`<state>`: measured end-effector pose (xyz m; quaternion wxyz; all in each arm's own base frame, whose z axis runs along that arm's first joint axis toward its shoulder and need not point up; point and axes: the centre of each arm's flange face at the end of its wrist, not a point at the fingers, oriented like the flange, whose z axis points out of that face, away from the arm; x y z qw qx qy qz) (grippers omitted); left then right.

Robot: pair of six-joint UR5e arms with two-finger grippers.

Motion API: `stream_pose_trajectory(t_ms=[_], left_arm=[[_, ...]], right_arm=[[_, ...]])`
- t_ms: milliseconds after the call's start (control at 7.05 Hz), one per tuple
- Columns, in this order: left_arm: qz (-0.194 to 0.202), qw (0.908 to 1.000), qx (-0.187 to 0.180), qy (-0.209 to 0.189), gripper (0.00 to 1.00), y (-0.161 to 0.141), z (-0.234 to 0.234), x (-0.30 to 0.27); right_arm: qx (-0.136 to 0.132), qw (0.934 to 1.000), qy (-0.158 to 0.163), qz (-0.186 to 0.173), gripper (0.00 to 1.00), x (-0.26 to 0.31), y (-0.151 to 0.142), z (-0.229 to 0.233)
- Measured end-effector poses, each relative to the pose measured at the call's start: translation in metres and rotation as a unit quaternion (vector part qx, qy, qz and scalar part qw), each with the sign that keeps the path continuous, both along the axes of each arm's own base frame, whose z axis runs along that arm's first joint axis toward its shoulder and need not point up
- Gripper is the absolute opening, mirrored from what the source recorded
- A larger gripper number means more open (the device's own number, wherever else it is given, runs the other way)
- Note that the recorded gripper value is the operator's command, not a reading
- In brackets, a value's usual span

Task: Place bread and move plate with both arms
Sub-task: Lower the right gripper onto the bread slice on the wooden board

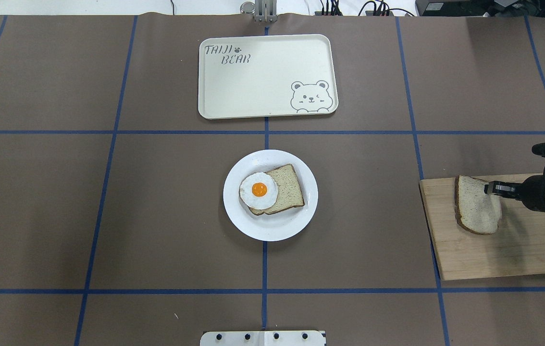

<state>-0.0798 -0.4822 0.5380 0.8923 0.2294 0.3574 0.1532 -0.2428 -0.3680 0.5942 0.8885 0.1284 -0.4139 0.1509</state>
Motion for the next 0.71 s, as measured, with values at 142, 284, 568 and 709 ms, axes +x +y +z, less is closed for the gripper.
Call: stream_pose_trajectory(t_ms=[142, 284, 568, 709], left_arm=[[0.0, 1.0, 0.0, 0.0, 0.98, 0.0, 0.0, 0.0], [0.0, 1.0, 0.0, 0.0, 0.98, 0.0, 0.0, 0.0], [0.0, 1.0, 0.0, 0.0, 0.98, 0.0, 0.0, 0.0], [0.0, 1.0, 0.001, 0.0, 0.98, 0.0, -0.001, 0.0]], right_arm=[[0.001, 1.0, 0.0, -0.001, 0.0, 0.0, 0.0, -0.001], [0.003, 1.0, 0.0, -0.003, 0.0, -0.001, 0.001, -0.002], [0.005, 0.9998, -0.007, -0.016, 0.0, 0.001, 0.002, -0.009], [0.0, 0.9997, -0.015, -0.019, 0.0, 0.006, 0.001, -0.012]])
